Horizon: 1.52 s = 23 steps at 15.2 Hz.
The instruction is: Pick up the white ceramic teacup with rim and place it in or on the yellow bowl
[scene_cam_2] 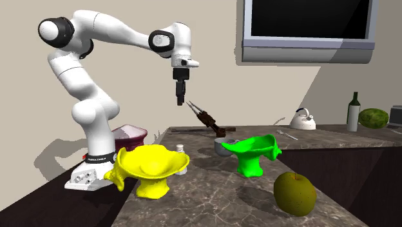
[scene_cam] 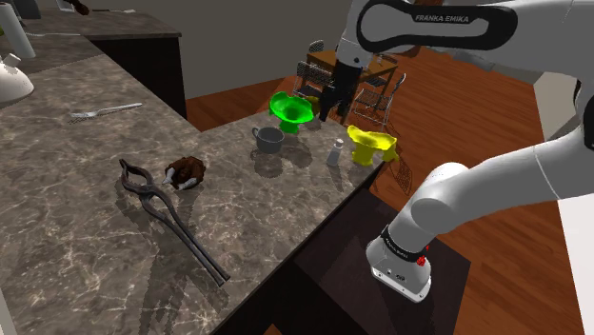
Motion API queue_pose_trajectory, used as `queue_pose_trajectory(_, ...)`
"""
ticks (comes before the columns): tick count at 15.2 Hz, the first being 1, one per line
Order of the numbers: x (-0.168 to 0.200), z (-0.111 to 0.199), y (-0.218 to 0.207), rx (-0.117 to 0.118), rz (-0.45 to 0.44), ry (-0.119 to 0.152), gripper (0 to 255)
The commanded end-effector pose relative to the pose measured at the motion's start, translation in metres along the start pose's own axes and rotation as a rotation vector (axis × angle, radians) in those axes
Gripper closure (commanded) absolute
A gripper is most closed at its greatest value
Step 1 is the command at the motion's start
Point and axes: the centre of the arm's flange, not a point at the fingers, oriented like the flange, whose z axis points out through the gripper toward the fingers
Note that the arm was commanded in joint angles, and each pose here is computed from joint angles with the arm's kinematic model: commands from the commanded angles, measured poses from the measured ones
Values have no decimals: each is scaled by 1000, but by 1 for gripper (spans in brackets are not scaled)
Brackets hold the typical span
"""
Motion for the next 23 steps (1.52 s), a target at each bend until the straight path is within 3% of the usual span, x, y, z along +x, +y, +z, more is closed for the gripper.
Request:
queue_pose_trajectory(1,23,17,6,0,-2,2,0)
queue_pose_trajectory(19,214,155,39,-1,-23,4,0)
queue_pose_trajectory(23,220,176,40,-1,-24,4,0)
